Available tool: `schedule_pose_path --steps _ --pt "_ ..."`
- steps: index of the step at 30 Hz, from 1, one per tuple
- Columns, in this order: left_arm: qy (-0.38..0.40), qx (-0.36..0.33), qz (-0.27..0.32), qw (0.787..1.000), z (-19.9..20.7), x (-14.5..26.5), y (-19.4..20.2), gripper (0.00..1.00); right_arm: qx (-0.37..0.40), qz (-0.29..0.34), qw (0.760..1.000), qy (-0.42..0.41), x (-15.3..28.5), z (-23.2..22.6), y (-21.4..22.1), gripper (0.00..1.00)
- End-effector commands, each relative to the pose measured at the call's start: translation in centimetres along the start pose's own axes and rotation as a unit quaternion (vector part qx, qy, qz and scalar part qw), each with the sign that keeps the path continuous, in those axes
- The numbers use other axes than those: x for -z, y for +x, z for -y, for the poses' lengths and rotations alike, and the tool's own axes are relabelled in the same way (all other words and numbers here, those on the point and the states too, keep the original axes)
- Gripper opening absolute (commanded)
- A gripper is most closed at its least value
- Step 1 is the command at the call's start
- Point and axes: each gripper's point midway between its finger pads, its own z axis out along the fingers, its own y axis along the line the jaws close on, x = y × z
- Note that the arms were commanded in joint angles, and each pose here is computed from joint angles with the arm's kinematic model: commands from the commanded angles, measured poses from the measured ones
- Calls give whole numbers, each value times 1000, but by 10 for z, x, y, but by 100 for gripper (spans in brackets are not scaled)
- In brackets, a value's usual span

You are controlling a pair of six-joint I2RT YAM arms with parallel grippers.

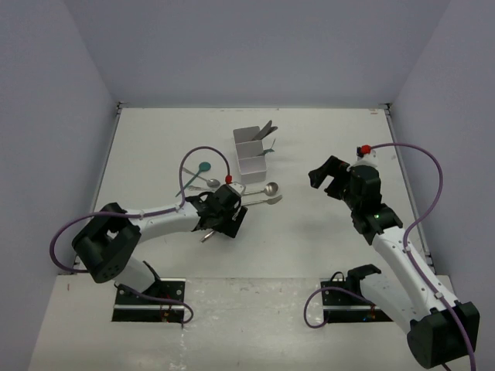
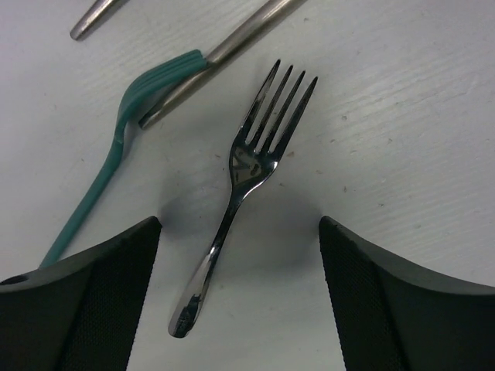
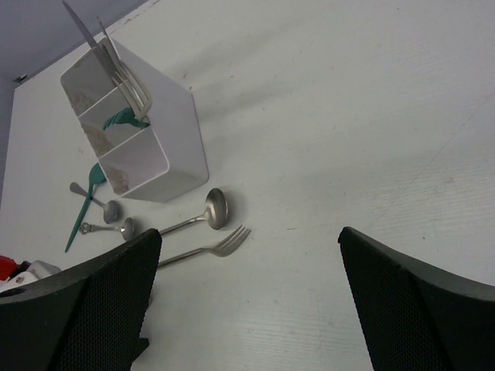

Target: Sort the eating utensils into containers

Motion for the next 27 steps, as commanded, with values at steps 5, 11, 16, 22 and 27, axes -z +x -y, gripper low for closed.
schedule_pose_path --steps 5,11,16,22,27 --pt "6 -8 -20 1000 7 -10 14 45 4 12 1000 -17 1 -5 -6 99" --pt "-16 -40 53 998 17 15 -27 0 5 15 1000 -12 0 -4 -7 99" --pt "-1 -106 233 967 33 61 -131 0 8 29 1000 1 0 1 -12 99" --pt "-40 -191 432 881 32 125 -238 0 11 52 998 22 1 8 -22 99" --pt "-14 -209 497 842 2 119 -315 0 3 53 998 35 -4 10 -24 99"
